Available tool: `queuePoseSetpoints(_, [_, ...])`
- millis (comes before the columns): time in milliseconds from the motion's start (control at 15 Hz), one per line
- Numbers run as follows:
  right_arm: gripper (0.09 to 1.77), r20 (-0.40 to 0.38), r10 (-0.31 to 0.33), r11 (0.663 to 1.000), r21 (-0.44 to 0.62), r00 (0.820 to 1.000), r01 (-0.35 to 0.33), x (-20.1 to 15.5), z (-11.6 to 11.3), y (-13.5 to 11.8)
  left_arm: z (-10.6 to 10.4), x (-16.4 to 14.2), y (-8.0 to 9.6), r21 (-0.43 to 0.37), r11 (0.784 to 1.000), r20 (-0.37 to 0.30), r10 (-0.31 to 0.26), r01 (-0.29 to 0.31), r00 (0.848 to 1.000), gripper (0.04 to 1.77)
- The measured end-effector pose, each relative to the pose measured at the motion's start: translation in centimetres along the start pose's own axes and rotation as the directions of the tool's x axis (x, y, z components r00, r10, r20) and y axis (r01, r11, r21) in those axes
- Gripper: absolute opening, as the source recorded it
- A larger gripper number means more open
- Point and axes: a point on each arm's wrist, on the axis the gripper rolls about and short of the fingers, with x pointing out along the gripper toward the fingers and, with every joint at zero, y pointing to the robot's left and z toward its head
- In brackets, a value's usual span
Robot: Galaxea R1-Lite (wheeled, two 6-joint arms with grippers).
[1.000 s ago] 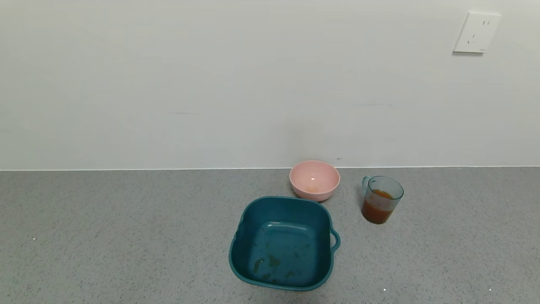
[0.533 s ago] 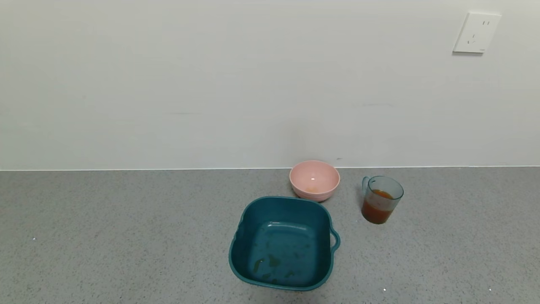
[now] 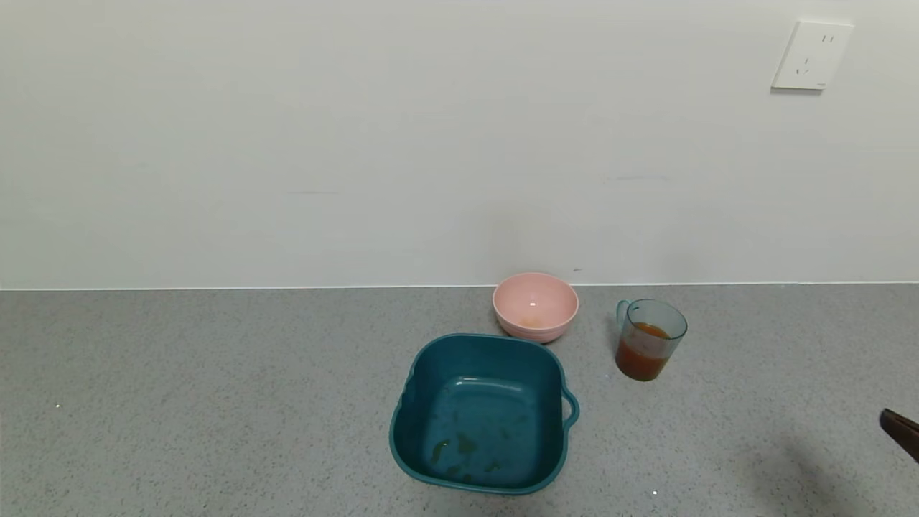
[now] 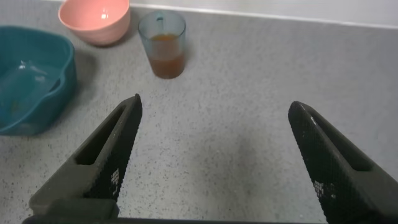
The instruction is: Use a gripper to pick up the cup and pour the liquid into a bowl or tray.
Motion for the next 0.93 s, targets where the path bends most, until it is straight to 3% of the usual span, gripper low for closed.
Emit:
queuePoseSetpoints(200, [1.71,-0.116,0.057,0.998,0.006,0.992,-0.057,4.7,-0.4,0.1,0.0,0.0,0.0,0.0,1.0,0.0,0.0,0.0,1.0,1.72])
queuePoseSetpoints(467, [1.71,-0.22,0.124,0.992,0.005,0.968,-0.126,9.9,-2.1,1.0,0.0,0.0,0.0,0.0,1.0,0.0,0.0,0.0,1.0,1.72])
queuePoseSetpoints(933, [1.71,-0.264,0.17,0.984,-0.004,0.949,-0.177,16.9,-5.2,2.3,0.0,0.0,0.0,0.0,1.0,0.0,0.0,0.0,1.0,1.72])
